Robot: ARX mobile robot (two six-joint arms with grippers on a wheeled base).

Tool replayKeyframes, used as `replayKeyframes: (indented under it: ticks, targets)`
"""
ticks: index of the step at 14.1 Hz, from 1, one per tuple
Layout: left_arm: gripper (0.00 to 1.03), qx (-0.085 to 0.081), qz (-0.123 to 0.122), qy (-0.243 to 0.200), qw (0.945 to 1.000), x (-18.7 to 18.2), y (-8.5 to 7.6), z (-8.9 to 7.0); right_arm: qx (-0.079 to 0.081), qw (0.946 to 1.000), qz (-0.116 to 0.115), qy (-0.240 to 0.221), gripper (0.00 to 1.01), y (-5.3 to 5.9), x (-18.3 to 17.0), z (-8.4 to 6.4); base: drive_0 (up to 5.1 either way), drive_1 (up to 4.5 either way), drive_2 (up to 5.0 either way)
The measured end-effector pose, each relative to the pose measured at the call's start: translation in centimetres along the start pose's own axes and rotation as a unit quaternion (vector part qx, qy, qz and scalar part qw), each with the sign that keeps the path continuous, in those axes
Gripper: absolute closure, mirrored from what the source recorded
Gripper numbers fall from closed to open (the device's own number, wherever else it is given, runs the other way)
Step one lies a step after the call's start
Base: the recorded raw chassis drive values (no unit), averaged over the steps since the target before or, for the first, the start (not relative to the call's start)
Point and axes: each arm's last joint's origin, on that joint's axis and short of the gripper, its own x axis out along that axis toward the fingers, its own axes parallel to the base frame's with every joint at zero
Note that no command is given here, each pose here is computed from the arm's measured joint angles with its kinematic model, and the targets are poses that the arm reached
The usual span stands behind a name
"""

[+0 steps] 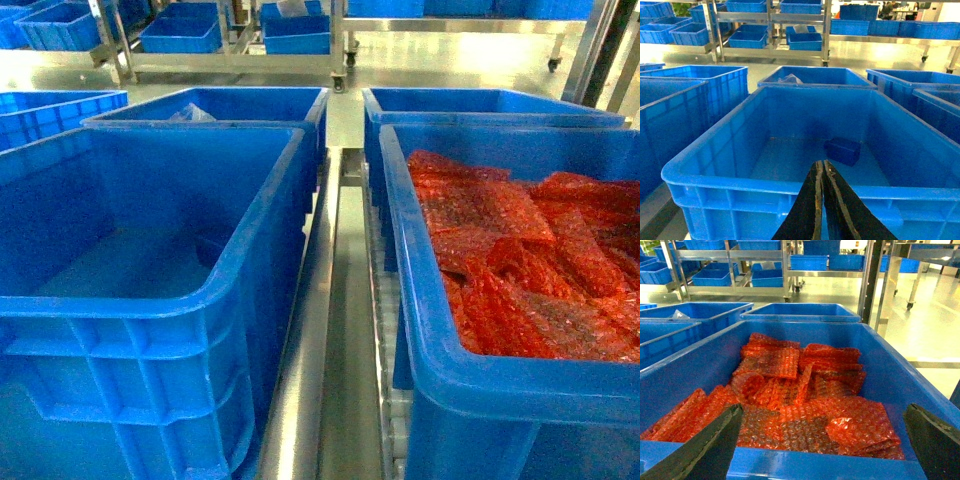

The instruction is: Pick blue part to blue bin on bottom shelf

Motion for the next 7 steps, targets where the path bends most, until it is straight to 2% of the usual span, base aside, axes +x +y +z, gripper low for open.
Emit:
replayKeyframes:
  ticks: [1,2,5,6,7]
  targets:
    - [1.01,0.000,0.000,-0.002,1.0000,-0.1,0.0,0.0,0.000,1.0000,0.000,0.000,0.03,0.0,0.0,0.0,0.0,0.00,0.0]
    - [1.01,0.000,0.001,0.020,0.9998,-0.6,0.0,-0.5,0.000,1.0000,0.000,0.000,0.03,0.0,0.0,0.0,0.0,0.00,0.0]
    - [1.01,0.001,0.000,0.007,1.0000,-1.1,0.0,-0.3,0.000,1.0000,0.000,0.000,0.03,0.0,0.0,0.0,0.0,0.00,0.0]
    - [0.94,0.000,0.000,0.007,1.0000,-1.1,0.0,-0.3,0.000,1.0000,0.000,0.000,0.03,0.0,0.0,0.0,0.0,0.00,0.0]
    - [0.66,0.000,0.000,0.007,1.0000,-1.1,0.0,-0.3,0.000,1.0000,0.000,0.000,0.03,0.0,0.0,0.0,0.0,0.00,0.0]
